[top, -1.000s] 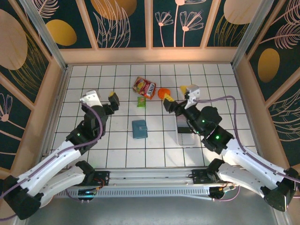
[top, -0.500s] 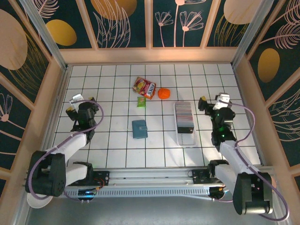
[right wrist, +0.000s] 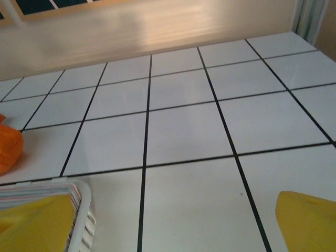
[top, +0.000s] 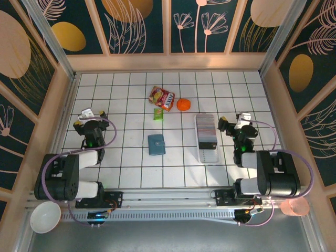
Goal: Put the credit cards into the card holder
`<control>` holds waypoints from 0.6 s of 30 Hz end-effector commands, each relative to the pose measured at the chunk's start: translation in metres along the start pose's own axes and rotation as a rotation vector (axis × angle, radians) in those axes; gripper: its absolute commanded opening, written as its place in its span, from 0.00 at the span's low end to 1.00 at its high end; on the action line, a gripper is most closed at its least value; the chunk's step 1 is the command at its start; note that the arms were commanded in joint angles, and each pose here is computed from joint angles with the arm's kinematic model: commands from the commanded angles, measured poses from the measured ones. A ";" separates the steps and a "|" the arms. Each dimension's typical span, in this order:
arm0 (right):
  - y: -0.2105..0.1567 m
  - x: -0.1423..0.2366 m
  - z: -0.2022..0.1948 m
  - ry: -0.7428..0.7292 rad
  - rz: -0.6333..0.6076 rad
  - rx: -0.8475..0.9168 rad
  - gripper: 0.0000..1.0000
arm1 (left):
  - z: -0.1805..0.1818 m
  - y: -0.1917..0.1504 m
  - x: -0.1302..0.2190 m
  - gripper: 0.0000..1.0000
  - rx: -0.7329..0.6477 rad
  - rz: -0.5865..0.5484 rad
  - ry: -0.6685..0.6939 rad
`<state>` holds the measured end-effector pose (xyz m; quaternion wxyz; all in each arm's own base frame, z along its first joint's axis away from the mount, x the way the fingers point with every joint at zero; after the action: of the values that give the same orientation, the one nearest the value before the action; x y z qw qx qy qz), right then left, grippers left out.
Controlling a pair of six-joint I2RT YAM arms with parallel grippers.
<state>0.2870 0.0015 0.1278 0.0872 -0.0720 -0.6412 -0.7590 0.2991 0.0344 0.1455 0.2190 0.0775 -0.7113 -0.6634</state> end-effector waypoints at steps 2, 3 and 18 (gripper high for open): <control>0.022 -0.006 -0.005 0.008 -0.153 0.022 0.99 | -0.007 0.007 0.005 0.99 0.042 -0.135 -0.147; 0.018 -0.008 -0.004 0.022 -0.147 0.027 0.99 | -0.007 0.004 0.005 0.99 0.040 -0.144 -0.158; 0.012 -0.018 -0.009 0.000 -0.114 0.014 0.99 | -0.012 -0.004 0.000 0.99 0.014 -0.118 -0.180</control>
<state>0.3026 -0.0061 0.1206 0.0701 -0.0567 -0.6420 -0.7614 0.2983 0.0235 0.1288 0.1433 0.0423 -0.7252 -0.6722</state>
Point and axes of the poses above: each hand's point on the last joint's axis, 136 mm out from that joint toward the fingers, its own x axis back along the fingers, its own z axis along the line the jaws close on, y = z × x, the point moved 7 cm from there along x, back along the fingers, and after that the axes turned 2 degrees about -x, right-handed, at the moved point
